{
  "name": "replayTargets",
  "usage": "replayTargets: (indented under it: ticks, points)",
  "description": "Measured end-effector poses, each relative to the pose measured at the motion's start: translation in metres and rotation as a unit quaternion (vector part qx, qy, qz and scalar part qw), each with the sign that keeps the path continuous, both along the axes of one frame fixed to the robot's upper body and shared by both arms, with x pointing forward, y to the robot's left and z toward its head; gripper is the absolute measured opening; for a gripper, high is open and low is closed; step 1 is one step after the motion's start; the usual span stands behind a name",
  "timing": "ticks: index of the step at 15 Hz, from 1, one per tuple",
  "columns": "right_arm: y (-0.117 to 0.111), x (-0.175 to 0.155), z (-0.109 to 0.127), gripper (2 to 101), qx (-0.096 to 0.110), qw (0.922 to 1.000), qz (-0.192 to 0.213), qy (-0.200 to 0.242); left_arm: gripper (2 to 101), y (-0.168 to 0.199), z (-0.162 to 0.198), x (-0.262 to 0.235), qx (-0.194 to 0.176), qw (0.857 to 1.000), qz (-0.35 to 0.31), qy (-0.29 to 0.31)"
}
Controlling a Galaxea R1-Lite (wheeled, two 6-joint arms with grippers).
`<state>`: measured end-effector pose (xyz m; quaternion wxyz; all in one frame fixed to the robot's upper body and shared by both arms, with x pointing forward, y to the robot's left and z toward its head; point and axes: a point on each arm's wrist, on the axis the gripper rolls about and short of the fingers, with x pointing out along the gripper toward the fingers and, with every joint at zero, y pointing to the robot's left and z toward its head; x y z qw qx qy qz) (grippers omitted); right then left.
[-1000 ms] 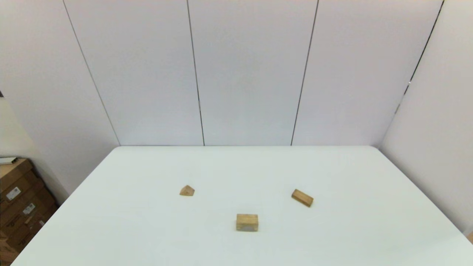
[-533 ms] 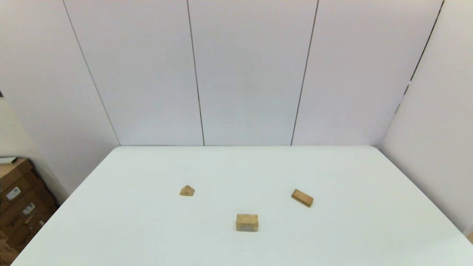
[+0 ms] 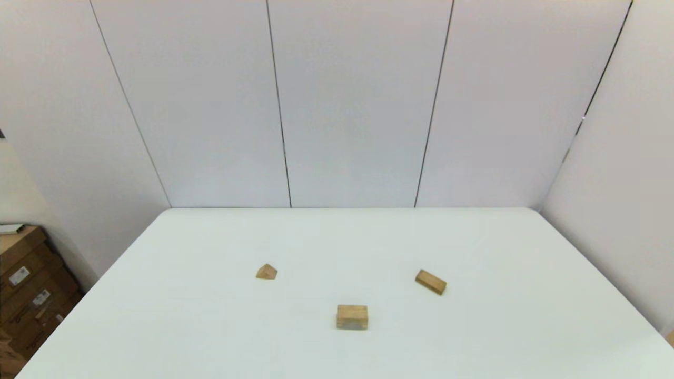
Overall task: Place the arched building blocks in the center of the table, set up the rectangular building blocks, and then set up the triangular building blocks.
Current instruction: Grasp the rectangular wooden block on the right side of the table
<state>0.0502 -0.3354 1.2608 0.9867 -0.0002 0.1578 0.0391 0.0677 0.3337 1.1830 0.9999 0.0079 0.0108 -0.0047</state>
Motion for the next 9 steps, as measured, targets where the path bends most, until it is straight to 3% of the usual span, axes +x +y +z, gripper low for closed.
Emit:
replayTargets:
  ticks: [4,9]
  points:
    - [0.001,0.038,0.027,98.0,0.004,0.9961,0.013,0.087,97.8,0.000,0.000,0.000,0.000,1.000,0.000,0.000]
    - [0.003,0.115,0.046,98.0,0.012,0.9745,0.030,0.222,97.8,0.000,0.000,0.000,0.000,1.000,0.000,0.000]
